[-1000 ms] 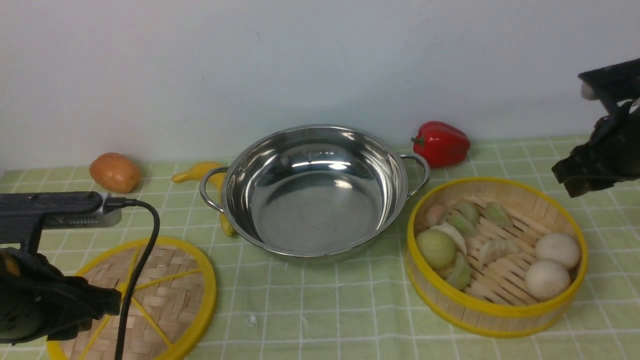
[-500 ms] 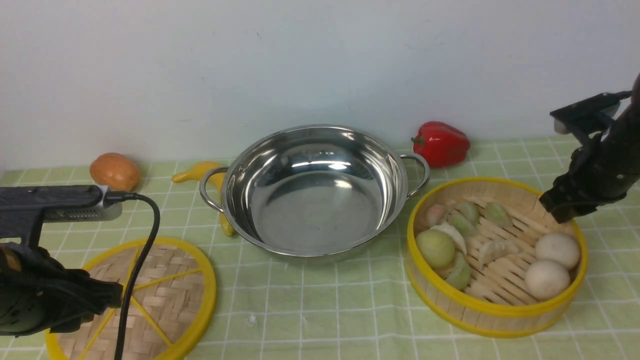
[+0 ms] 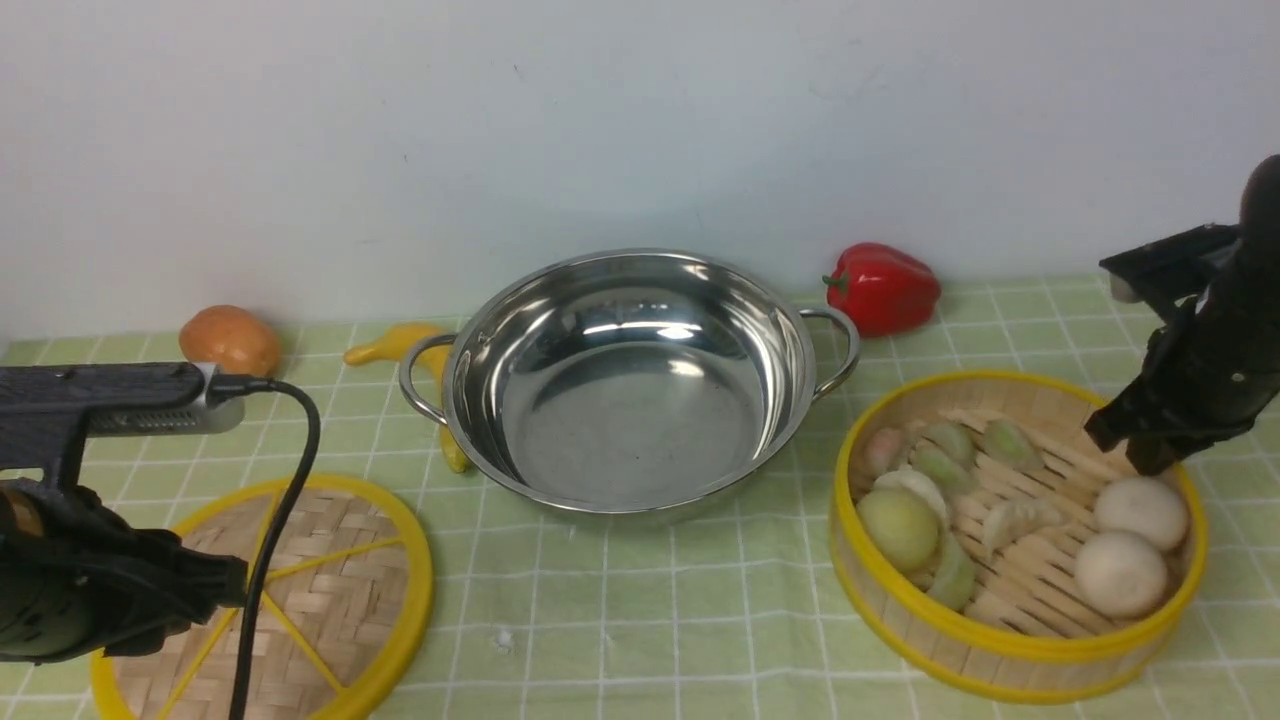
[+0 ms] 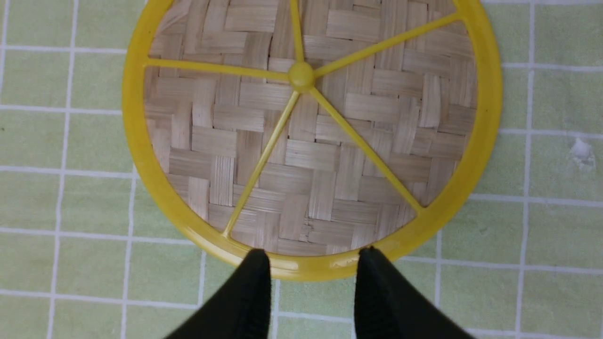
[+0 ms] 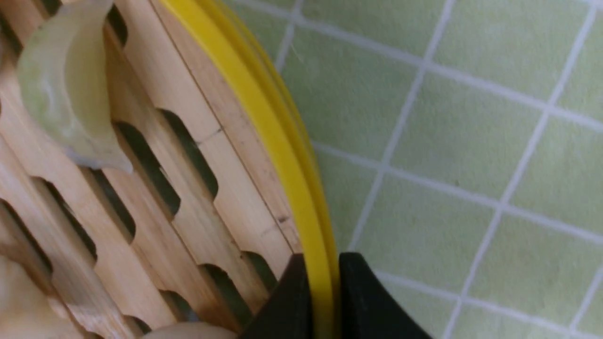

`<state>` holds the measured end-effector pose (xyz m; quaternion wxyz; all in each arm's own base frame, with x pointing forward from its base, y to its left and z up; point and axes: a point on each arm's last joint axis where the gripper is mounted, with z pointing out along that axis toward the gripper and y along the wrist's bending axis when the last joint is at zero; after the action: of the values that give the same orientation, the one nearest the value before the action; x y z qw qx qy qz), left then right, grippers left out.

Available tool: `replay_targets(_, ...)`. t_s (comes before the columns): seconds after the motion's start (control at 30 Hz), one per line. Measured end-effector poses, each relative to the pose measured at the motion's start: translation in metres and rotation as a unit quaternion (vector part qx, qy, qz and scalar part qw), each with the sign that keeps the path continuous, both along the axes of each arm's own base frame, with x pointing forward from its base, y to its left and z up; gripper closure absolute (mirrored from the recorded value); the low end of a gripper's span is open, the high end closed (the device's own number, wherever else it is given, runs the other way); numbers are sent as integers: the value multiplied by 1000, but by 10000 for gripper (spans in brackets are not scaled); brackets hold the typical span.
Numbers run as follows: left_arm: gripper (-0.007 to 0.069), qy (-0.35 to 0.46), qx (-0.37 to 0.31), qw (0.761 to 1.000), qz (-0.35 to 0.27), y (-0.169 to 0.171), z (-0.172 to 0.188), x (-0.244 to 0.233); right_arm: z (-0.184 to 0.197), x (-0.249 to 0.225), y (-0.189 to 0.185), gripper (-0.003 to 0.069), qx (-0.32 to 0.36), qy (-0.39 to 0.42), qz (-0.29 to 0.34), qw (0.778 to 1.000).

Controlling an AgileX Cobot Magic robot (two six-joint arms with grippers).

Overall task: Place the steamer in the pot on the green tablecloth, and put the lid on the steamer.
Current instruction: 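Reach for and grasp the rim of the bamboo steamer holding the buns with the right gripper, then place the bamboo steamer basket of food into the steel pot with the right gripper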

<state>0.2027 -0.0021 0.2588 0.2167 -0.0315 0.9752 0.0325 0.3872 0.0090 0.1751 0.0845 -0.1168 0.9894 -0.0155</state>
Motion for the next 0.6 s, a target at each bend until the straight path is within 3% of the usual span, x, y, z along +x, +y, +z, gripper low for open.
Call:
replay_targets(0.33,383,0,0,1000,0,0,0,0,55,-28,-2,568,-7,34,-18,999)
replay_targets(0.5,383,0,1,1000,-1,0,0,0,115,-19,3,563,35,-50,-37,997)
replay_targets(0.6,383,0,1,1000,-1,0,0,0,157,-7,22,563,101,-121,-53,986)
